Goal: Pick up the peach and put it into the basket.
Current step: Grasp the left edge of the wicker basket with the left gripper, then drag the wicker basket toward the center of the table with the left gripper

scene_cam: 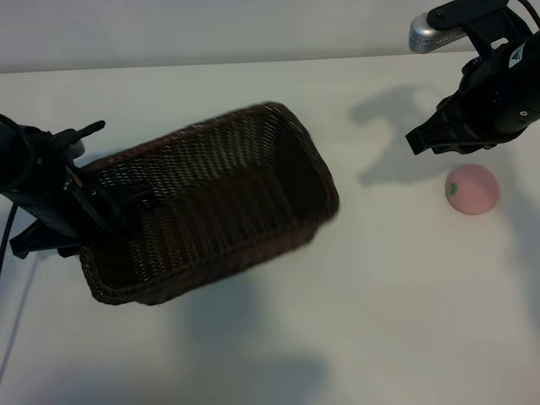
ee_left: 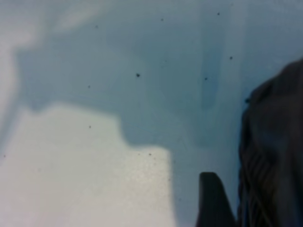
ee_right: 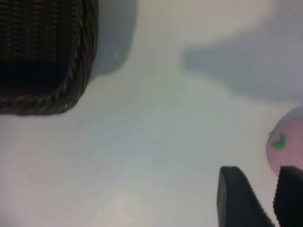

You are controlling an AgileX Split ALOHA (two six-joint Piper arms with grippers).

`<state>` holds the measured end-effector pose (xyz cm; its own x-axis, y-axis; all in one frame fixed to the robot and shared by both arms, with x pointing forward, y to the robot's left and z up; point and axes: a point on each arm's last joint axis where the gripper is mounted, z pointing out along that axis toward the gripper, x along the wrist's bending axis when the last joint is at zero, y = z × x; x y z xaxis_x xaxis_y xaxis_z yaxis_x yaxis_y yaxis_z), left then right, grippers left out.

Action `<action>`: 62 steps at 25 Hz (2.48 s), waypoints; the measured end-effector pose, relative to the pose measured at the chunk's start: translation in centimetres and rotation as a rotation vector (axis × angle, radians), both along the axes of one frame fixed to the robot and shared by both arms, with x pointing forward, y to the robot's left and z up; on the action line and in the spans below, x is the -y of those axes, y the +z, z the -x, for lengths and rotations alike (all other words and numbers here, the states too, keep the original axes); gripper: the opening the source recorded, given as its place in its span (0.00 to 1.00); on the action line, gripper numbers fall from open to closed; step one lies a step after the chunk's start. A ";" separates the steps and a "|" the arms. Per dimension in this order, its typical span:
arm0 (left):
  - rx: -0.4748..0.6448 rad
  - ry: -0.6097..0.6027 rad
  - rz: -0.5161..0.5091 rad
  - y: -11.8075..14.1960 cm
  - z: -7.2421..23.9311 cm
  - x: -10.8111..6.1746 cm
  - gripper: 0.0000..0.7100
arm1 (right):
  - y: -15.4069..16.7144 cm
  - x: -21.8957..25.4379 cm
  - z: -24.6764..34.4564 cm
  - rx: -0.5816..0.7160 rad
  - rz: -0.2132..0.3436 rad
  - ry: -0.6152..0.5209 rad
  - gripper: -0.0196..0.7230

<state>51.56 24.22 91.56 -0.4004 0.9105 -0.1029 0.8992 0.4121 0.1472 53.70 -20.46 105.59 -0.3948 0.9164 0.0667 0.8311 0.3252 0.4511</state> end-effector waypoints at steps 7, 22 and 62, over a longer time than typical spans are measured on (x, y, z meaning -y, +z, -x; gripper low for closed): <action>0.001 -0.002 0.000 0.0 0.0 0.0 0.56 | 0.0 0.0 0.0 0.000 0.000 0.000 0.37; 0.053 -0.026 0.146 1.9 0.1 0.0 0.56 | 0.0 0.0 0.0 0.000 0.000 0.000 0.37; 0.324 -0.149 0.386 8.0 -5.0 1.6 0.46 | 0.0 0.0 0.0 0.000 0.000 -0.001 0.37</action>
